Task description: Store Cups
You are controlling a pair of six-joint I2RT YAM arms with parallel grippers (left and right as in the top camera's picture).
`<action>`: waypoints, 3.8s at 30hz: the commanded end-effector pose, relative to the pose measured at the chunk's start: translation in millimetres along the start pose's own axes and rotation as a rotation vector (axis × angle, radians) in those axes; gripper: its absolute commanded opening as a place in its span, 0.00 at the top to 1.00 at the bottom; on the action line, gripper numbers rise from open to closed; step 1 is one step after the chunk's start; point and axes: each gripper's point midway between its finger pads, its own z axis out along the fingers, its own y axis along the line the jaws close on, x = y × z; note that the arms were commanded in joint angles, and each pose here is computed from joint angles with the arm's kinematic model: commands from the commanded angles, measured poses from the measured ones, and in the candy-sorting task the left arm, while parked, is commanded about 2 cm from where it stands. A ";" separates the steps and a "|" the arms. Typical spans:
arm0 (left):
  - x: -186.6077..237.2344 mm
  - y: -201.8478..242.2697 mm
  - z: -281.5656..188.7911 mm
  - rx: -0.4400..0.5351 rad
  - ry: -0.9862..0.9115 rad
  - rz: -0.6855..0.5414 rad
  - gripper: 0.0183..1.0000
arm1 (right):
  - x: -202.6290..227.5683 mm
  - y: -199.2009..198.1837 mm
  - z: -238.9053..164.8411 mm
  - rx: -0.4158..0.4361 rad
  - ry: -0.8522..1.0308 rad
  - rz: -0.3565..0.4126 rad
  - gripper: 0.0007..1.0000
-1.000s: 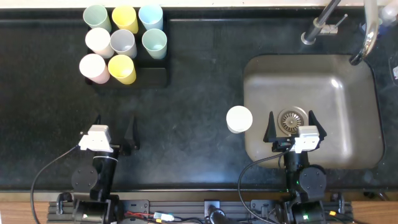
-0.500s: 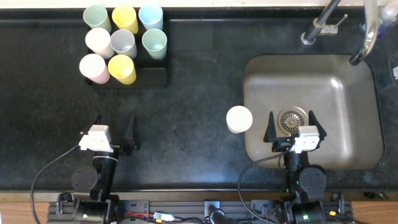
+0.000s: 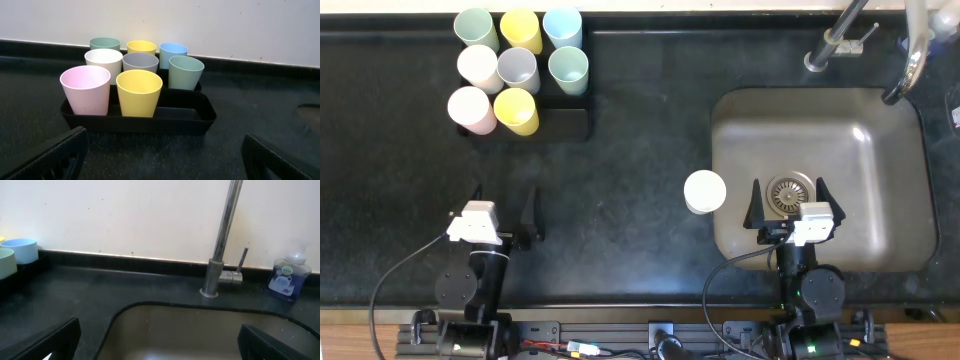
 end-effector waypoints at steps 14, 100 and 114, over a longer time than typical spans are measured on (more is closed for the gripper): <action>-0.8 -2.2 -0.6 0.016 -0.005 0.019 0.00 | 4.0 -4.1 1.8 0.023 0.007 0.000 0.00; -0.8 -2.3 -0.6 0.016 -0.005 0.019 0.00 | -30.3 127.6 86.6 -0.403 1.219 0.052 0.96; -0.8 -2.3 -0.6 0.016 -0.005 0.019 0.00 | -127.2 259.7 135.3 -0.622 0.947 0.053 0.96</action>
